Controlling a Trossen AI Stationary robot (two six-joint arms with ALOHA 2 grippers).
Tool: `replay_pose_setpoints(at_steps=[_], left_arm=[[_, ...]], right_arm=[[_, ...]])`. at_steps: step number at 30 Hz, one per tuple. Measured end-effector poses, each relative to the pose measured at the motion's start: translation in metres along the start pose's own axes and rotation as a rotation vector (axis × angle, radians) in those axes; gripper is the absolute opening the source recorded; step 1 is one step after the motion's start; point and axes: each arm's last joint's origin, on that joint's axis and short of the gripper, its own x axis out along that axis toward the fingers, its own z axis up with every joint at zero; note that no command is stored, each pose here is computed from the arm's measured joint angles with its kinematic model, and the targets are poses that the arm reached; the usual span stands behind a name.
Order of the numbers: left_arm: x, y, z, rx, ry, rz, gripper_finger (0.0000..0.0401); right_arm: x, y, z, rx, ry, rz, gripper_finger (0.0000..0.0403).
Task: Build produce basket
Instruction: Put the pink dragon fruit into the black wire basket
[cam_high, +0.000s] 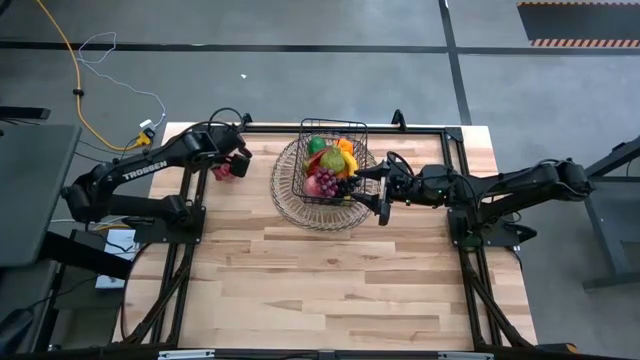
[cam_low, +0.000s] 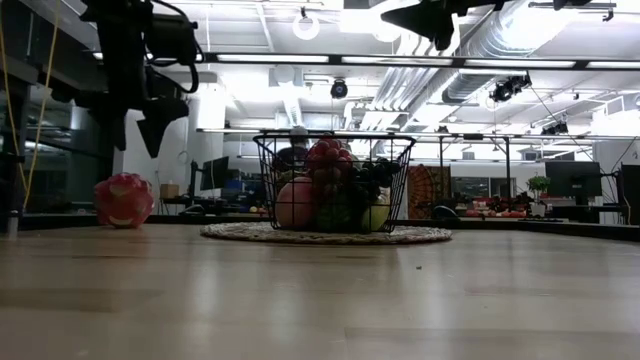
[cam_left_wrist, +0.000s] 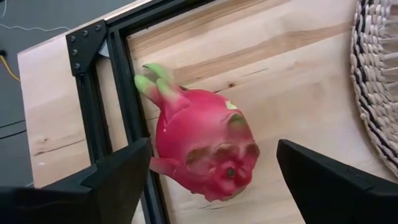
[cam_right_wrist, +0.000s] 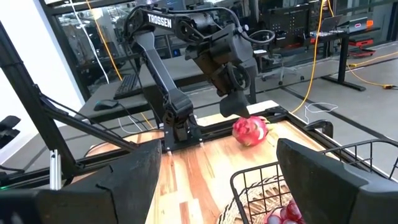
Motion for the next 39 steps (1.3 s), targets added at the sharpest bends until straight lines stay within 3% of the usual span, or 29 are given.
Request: replay_pose_setpoints(at_steps=[9,28,33,39], left_arm=[[0.004,0.007,0.004,-0.069,0.008,0.023,0.0349],[0.043,0.004,0.016,-0.347,0.137,0.147,0.0349],[0.054,0.002,0.016,-0.400,0.169,0.106,0.0349],[0.072,0.001,0.000,-0.510,0.226,0.073,0.0349]], right_arm=[[0.000,-0.001,-0.003,-0.007,0.032,-0.006,0.0309],[0.000,-0.001,-0.006,-0.014,0.064,-0.013,0.0309],[0.000,-0.001,-0.007,-0.015,0.070,-0.014,0.0309],[0.000,-0.002,-0.008,-0.018,0.086,-0.017,0.0309]])
